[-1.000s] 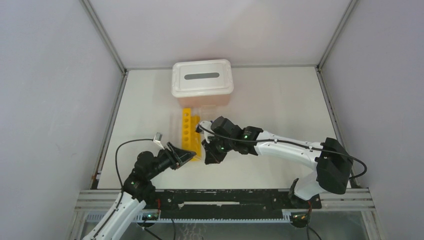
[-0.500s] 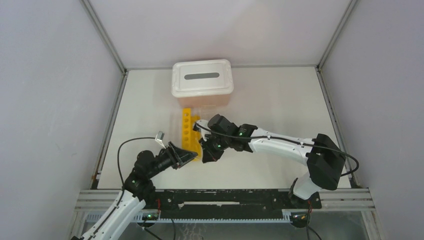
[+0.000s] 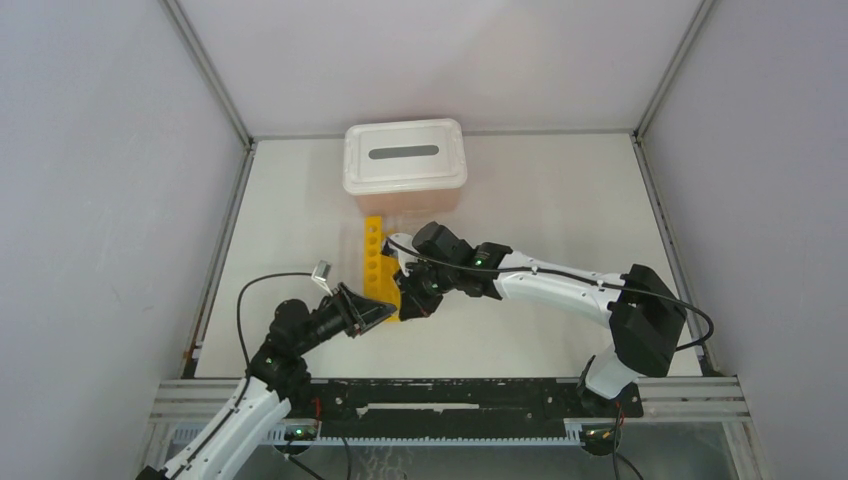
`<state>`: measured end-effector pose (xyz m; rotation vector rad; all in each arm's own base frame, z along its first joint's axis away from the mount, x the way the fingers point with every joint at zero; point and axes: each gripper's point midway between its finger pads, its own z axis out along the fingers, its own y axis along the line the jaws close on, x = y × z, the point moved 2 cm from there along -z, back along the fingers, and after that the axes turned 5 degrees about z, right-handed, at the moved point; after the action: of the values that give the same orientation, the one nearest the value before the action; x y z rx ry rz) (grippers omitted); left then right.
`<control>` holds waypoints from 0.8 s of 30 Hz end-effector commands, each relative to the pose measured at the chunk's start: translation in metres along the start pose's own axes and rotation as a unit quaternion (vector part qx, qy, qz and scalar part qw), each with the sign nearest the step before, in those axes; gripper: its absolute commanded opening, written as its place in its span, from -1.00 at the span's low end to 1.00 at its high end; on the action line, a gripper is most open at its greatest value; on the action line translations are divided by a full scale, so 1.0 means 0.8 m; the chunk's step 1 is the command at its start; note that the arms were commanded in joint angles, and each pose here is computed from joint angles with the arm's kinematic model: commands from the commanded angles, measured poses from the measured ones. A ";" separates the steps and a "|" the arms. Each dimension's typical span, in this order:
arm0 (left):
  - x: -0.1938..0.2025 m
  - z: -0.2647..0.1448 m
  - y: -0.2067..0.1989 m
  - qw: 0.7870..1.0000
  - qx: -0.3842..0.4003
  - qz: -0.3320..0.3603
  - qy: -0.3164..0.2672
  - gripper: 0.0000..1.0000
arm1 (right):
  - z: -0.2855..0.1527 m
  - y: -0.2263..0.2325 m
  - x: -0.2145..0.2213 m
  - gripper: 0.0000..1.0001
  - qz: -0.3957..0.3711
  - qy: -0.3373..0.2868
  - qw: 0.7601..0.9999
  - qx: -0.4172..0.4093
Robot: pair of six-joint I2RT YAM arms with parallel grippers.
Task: Organize the chemistry lab equipment
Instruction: Pick up the test tube at the center of the board.
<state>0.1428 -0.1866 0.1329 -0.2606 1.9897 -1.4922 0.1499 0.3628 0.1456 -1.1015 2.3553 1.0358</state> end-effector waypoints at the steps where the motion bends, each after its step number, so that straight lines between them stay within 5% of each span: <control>1: -0.015 0.000 -0.036 0.999 0.044 0.021 -0.016 -0.09 | -0.005 0.009 -0.023 -0.82 -0.020 -0.022 0.999 -0.015; 9: -0.015 0.001 -0.037 0.999 0.048 0.011 -0.016 -0.33 | -0.003 0.006 -0.026 -0.82 -0.020 -0.028 0.999 -0.016; 24: -0.026 0.001 -0.040 0.998 0.052 -0.011 -0.046 -0.51 | -0.007 0.005 -0.033 -0.76 -0.021 -0.044 0.999 -0.014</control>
<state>0.1505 -0.1859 0.1409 -0.3367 1.9504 -1.5110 0.1525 0.3642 0.1477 -1.1051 2.3392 1.0662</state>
